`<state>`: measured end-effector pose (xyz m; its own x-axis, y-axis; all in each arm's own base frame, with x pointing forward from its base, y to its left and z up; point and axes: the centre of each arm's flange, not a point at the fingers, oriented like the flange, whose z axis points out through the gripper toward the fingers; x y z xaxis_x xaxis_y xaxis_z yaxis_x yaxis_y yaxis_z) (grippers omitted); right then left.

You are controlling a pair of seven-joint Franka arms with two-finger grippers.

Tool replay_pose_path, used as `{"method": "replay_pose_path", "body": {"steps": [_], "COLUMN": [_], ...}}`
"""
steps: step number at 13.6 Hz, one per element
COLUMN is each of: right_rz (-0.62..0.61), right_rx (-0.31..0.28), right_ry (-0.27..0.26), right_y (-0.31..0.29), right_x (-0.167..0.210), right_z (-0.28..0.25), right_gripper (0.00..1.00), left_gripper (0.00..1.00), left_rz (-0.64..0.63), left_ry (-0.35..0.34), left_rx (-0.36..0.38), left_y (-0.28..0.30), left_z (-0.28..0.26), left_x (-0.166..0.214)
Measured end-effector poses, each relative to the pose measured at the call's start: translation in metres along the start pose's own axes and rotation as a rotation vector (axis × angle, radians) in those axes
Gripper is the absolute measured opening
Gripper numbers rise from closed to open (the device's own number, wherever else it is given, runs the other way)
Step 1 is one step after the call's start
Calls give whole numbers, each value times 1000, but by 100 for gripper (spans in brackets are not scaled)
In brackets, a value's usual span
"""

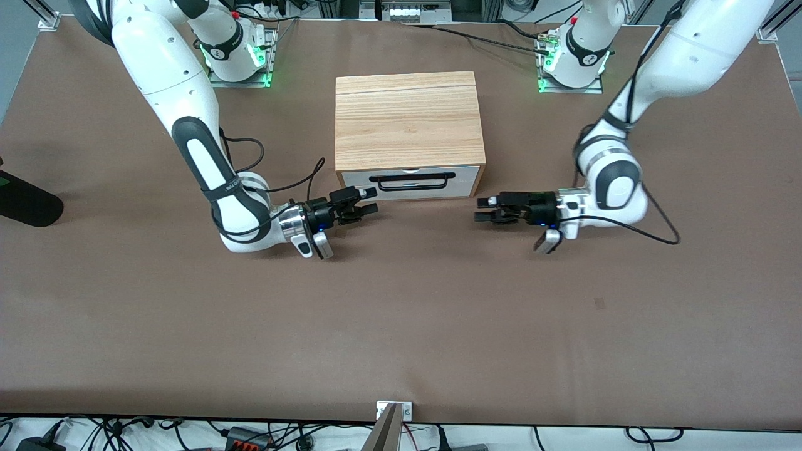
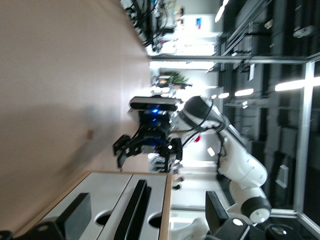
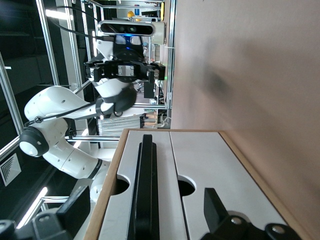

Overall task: Pull top drawer with both arms simultaneously
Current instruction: 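Bring the right gripper and the left gripper to the handle ends, then close both grippers on the black bar handle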

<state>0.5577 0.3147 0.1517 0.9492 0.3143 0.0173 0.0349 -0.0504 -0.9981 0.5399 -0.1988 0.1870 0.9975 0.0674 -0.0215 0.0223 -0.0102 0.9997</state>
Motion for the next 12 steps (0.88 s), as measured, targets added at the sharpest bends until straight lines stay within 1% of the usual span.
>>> {"method": "replay_pose_path", "body": {"steps": [1,2,3,4,5,6,7,10,11,12], "right_rz": [6,10,13,15,18,23,29,48,53,54], "right_rx": [3,7,9,10,12,22,36,66,68,68], "right_ry": [-5,-9,-11,-12,-14,-22,-33,-56,-58,-59], "right_y": [2,2,3,3,3,3,2,4,5,6], "right_x": [-3,-5,-6,-6,-7,-9,-11,-19,-21,-22], "right_z": [3,5,6,7,7,9,12,16,16,16], "right_gripper": [100,100,96,95,85,81,79,79,79,78], "left_gripper": [100,98,98,98,98,98,100,100,100,100], "left_rz": [-16,-30,-43,-51,-53,-56,-64,-86,-80,-62], "left_ry": [15,15,9,1,-10,-19,-29,-40,-45,-56], "left_rx": [-41,-68,-86,-103,-123,-133,-134,-122,-88,-26], "left_y": [-14,-23,-29,-31,-30,-29,-30,-37,-40,-43], "left_z": [12,20,25,27,30,33,37,40,39,38], "left_x": [-11,-18,-23,-25,-27,-31,-36,-48,-48,-48]}}
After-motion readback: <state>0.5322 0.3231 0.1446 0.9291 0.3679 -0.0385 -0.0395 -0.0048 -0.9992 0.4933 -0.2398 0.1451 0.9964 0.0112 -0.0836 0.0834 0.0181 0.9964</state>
